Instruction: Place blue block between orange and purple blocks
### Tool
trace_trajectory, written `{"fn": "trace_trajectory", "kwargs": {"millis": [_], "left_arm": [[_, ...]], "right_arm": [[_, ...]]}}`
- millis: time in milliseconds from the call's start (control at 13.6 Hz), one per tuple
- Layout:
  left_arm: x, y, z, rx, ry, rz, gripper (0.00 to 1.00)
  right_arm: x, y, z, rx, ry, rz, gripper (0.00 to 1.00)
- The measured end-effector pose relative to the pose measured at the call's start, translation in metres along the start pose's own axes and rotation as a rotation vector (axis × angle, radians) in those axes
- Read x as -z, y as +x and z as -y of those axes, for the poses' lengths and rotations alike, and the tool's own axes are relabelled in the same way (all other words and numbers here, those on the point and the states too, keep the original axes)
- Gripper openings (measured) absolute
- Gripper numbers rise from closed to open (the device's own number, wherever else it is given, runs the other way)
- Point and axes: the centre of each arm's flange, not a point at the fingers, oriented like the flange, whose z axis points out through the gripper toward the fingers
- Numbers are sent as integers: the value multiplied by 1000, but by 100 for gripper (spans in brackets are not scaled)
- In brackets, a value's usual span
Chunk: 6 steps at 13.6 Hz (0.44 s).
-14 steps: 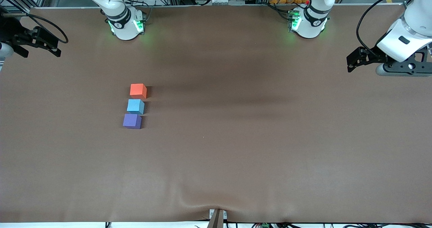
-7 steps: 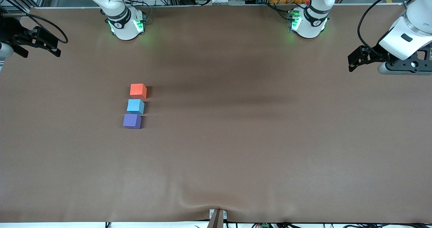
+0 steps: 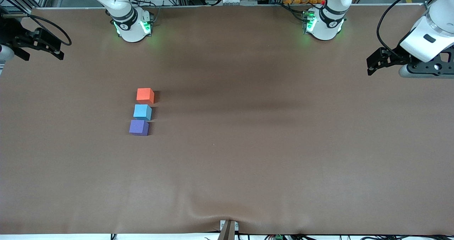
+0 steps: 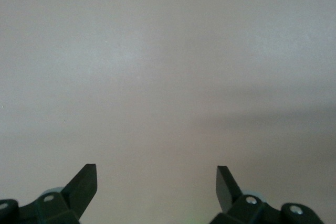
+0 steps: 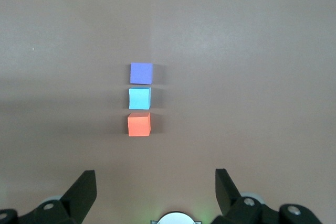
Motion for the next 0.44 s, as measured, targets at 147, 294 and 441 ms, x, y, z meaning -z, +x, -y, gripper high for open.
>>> {"fn": "trace_trajectory", "kwargs": {"millis": [147, 294, 441], "left_arm": [[12, -2, -1, -3, 0, -8, 100], [27, -4, -2, -5, -1, -16, 100], [33, -6, -1, -5, -1, -16, 100]], "right_arm": [[0, 0, 0, 0, 0, 0, 100], [0, 0, -3, -6, 1, 1, 100], [-1, 1, -11, -17, 2, 2, 100]]}}
